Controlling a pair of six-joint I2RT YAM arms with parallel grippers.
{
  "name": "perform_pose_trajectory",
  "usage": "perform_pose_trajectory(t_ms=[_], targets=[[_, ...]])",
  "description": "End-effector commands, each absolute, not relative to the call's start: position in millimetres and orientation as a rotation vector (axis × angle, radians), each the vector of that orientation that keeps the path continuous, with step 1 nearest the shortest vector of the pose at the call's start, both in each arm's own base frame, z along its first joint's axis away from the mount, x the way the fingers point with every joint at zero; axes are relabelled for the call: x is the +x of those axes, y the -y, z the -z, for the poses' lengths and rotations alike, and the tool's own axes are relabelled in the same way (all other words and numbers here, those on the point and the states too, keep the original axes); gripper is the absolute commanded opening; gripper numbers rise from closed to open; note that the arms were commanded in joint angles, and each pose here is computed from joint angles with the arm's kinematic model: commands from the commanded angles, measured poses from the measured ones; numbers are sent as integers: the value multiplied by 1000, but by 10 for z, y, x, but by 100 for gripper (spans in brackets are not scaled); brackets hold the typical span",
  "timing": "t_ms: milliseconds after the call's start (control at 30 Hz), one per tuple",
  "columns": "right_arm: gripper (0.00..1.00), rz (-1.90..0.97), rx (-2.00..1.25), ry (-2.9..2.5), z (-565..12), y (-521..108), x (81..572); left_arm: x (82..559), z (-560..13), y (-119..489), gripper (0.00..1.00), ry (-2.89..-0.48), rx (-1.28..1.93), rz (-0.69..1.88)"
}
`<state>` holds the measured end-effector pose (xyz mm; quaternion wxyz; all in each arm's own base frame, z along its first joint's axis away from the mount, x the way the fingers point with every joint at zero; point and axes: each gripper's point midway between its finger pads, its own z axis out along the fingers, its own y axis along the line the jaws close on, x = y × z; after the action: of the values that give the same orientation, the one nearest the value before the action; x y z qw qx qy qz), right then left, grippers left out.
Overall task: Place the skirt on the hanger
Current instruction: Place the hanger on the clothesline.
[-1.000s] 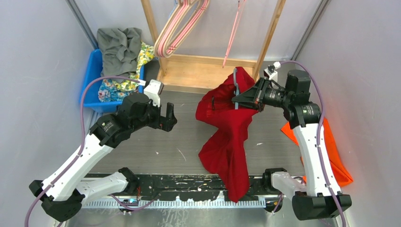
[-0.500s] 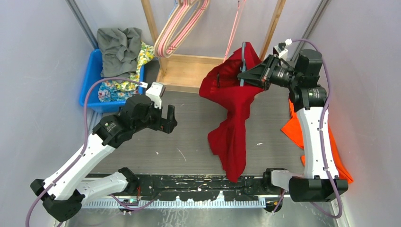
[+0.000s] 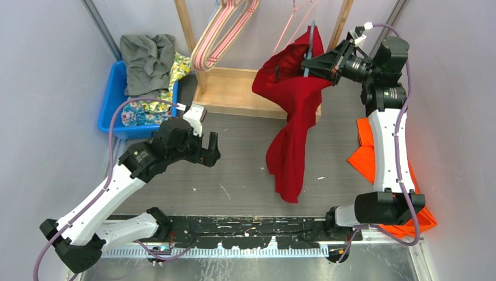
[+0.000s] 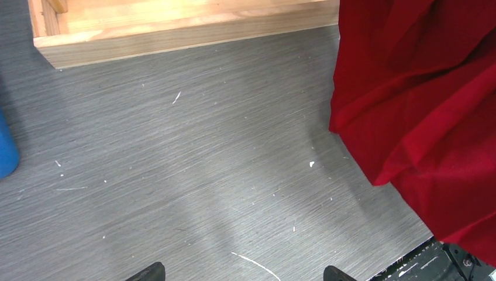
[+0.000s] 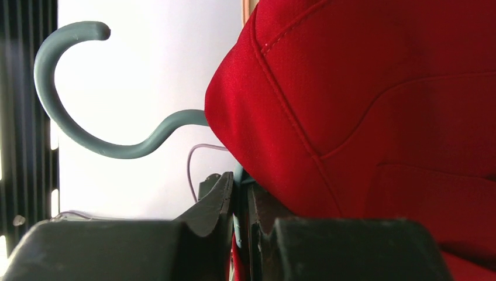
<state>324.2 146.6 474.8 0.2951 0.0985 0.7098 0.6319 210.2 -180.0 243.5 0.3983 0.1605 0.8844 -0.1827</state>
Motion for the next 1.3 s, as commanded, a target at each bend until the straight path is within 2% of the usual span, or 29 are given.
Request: perform_pose_trajectory(t_ms=[0,400,700,1267], targets=[[1,-1671,22,-1687,-5404,-1415,3132,2130,-2508,1844,100,-2216,408,487],[1,-1834,-57,-1530,-5713,-1249,3756,2125,-2382,1794,100,-2301,442,411],[1,-1842,-96,-1433,-5869,-1087,4071,2270,-2357,1859,100,-2342,458,353],[1,-1925,83,-1415,-5513,-917,4756,2327,-2367,1867,100,-2360,443,324]])
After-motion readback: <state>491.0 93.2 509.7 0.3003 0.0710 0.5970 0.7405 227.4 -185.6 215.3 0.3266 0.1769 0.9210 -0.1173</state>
